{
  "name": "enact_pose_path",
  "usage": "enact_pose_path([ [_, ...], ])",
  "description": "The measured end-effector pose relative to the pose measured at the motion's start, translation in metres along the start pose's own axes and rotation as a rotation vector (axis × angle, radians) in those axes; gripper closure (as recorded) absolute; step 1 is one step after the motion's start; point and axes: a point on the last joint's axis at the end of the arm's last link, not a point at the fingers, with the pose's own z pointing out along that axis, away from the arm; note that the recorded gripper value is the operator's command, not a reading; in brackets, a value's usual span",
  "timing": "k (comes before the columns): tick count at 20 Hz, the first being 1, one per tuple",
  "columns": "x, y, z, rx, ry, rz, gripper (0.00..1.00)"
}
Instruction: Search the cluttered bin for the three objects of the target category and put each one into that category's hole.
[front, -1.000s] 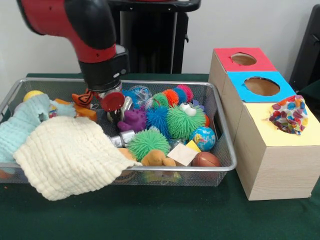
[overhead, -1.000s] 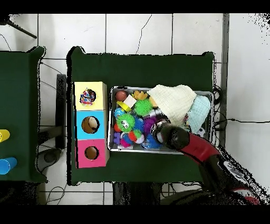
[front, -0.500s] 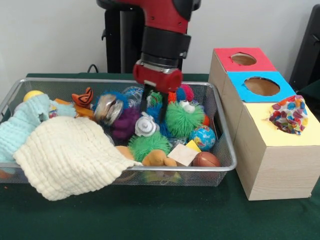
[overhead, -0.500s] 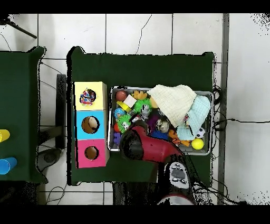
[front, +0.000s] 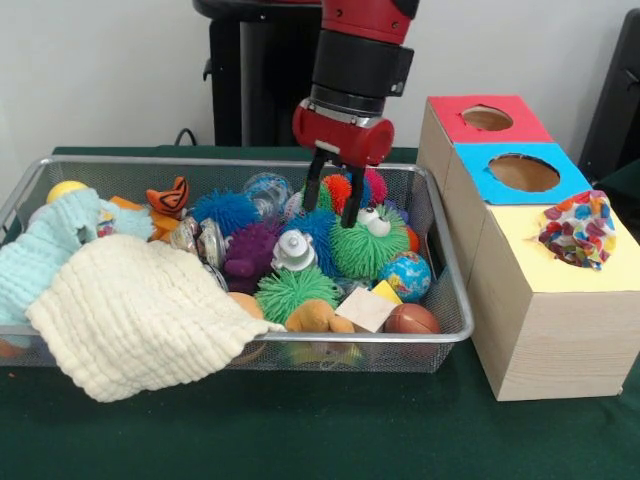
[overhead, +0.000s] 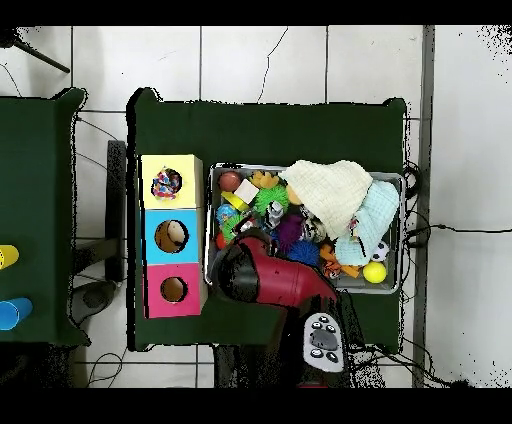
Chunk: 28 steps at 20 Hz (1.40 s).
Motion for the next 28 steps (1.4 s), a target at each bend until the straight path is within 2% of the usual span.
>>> enact_pose_path([
  [4,-0.020,-0.014,-0.003,0.031,0.009,0.033,0.00],
  [7,-0.042,-0.024,-0.007,0.050,-0.019,0.050,0.00],
  [11,-0.075,-0.028,-0.012,0.047,-0.085,0.031,0.00],
  [16,-0.108,-0.032,-0.015,0.035,-0.140,0.007,0.00],
  [17,-0.126,-0.036,-0.015,0.032,-0.167,-0.001,0.00],
  [19,-0.137,-0.040,-0.015,0.032,-0.183,-0.005,0.00],
  [20,-0.155,-0.045,-0.015,0.031,-0.211,-0.013,0.00],
  [24,-0.177,-0.052,-0.014,0.031,-0.242,-0.020,0.00],
  [28,-0.201,-0.069,-0.004,0.041,-0.262,-0.007,0.00],
])
